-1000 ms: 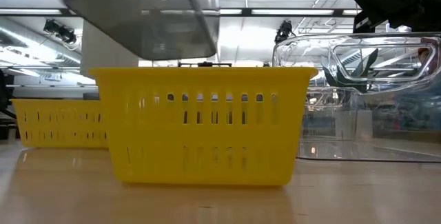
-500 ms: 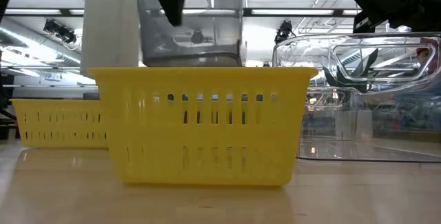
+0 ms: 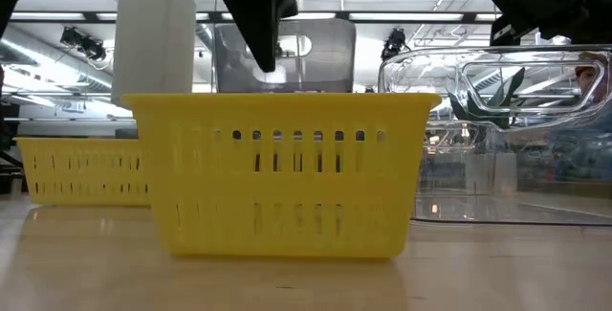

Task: Stack baskets by color
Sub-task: Stack the bottom transparent black bin on top of the left transparent black bin

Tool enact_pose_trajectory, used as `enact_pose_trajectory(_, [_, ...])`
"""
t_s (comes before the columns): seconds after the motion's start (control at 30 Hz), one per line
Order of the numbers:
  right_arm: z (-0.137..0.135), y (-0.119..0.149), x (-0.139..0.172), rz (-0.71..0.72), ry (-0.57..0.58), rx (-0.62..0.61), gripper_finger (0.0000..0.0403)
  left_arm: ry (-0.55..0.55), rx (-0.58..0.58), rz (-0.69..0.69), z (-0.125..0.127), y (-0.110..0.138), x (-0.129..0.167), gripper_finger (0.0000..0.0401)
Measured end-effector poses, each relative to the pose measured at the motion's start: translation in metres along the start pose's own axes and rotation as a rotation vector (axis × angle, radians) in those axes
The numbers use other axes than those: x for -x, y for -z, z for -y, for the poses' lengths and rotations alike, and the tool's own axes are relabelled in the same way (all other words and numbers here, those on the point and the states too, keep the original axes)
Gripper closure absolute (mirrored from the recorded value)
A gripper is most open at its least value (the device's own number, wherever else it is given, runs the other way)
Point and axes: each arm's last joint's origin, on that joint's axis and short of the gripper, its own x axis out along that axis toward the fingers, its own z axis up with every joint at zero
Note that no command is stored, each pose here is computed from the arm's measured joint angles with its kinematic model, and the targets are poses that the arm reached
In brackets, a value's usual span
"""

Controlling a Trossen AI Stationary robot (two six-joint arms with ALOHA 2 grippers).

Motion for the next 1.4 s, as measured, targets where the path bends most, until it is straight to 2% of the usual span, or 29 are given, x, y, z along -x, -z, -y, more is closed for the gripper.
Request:
enact_pose_trajectory(0.23, [0.000, 0.000, 0.000, 0.000, 0.000, 0.000, 0.0386, 0.015, 0.038, 0.012, 0.001, -0.001, 0.000, 0.0396])
enact_pose_trajectory(0.33, [0.000, 0.000, 0.000, 0.000, 0.000, 0.000, 0.0386, 0.039, 0.060, 0.008, 0.001, -0.001, 0.000, 0.0384])
enact_pose_trajectory(0.73, [0.000, 0.000, 0.000, 0.000, 0.000, 0.000, 0.0386, 0.036, 0.082, -0.009, 0.001, 0.000, 0.000, 0.0237])
enact_pose_trajectory(0.9, [0.000, 0.000, 0.000, 0.000, 0.000, 0.000, 0.0386, 0.000, 0.084, 0.009, -0.001, -0.001, 0.004, 0.0216])
enact_pose_trajectory(1.07, [0.000, 0.000, 0.000, 0.000, 0.000, 0.000, 0.0386, -0.038, 0.070, 0.026, 0.004, -0.001, 0.006, 0.0250])
enact_pose_trajectory(1.4, [0.000, 0.000, 0.000, 0.000, 0.000, 0.000, 0.0386, -0.111, 0.015, 0.057, 0.025, 0.003, 0.009, 0.0390])
